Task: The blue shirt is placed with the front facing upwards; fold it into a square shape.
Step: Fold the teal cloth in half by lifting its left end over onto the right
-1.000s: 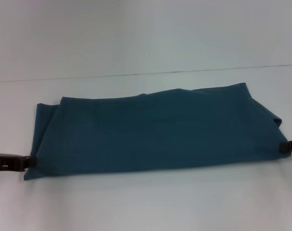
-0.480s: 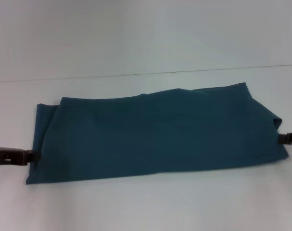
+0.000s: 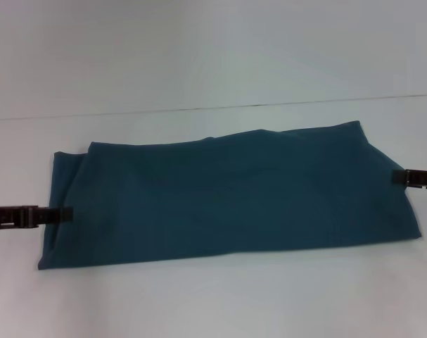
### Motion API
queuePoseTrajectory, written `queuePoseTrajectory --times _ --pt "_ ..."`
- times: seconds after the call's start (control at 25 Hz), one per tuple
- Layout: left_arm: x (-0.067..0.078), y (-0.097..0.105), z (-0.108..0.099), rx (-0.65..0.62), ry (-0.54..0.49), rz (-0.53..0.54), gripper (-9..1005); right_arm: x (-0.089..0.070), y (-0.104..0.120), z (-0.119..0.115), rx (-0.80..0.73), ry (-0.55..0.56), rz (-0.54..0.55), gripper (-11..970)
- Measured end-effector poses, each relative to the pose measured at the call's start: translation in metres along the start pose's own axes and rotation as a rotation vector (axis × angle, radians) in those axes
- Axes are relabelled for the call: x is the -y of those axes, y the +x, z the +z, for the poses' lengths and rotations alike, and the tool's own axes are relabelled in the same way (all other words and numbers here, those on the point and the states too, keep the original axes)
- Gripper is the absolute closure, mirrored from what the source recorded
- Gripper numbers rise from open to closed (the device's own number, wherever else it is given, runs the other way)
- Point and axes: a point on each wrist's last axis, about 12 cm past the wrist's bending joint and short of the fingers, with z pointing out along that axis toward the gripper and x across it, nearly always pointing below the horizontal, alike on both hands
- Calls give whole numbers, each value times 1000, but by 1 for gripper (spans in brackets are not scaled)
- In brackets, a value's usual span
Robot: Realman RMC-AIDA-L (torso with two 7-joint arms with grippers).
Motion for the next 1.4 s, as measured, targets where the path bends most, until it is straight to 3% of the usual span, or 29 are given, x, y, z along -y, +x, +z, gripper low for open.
queuePoseTrajectory --times 0.16,0.24,0.72,1.4 --pt "1 3 -6 -23 8 -44 450 -4 -5 3 -3 -16 -34 335" --pt "1 4 -10 -33 2 -64 338 -6 -7 5 0 -17 -55 292" --pt "-1 18 -15 -143 -26 -207 326 -11 -21 11 24 -13 -111 39" --pt "-2 19 -3 -199 -52 -307 325 -18 -40 10 42 -2 -177 40"
